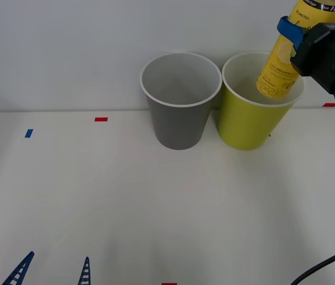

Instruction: Put cans in the gray bin and PET bottles in the light green bin.

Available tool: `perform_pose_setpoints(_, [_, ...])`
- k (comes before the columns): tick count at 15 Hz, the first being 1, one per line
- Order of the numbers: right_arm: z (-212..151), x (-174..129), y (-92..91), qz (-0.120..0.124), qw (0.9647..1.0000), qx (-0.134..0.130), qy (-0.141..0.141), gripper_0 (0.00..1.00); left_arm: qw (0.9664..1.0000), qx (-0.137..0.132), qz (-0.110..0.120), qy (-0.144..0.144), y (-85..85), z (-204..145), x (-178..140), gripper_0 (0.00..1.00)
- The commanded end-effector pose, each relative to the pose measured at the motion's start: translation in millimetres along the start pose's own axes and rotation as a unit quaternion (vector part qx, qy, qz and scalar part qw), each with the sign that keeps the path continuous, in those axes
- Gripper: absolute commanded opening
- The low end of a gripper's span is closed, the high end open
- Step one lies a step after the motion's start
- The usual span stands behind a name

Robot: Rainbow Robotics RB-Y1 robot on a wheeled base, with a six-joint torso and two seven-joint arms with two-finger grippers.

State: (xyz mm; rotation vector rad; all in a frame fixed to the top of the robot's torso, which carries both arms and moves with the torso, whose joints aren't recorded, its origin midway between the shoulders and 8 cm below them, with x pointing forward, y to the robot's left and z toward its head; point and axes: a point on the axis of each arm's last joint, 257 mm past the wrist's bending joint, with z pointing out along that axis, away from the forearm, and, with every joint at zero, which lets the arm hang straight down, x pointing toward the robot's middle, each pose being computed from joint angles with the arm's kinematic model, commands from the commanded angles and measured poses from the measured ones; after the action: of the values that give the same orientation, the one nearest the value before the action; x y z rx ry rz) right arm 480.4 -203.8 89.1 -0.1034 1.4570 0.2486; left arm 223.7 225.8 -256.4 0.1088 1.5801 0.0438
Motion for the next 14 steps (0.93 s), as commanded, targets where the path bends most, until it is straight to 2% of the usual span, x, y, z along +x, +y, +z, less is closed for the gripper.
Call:
perform_pose_setpoints(1, [23,-4,-13.5,-0.009,0.9998,0.004,-0.019,0.04,1.0000,0.000,0.000,0.000,0.0,0,0,1.00])
perform_pose_setpoints(5, [49,-5,-29.8,-0.002,0.9992,0.011,-0.039,0.03,1.0000,0.000,0.000,0.000,0.0,0,0,1.00])
perform_pose_setpoints(8, [72,9,-31.0,-0.003,0.9991,0.009,-0.041,0.03,1.0000,0.000,0.000,0.000,0.0,0,0,1.00])
perform_pose_setpoints(14, [93,24,-42.2,-0.017,0.9992,0.016,-0.031,0.03,1.0000,0.000,0.000,0.000,0.0,0,0,1.00])
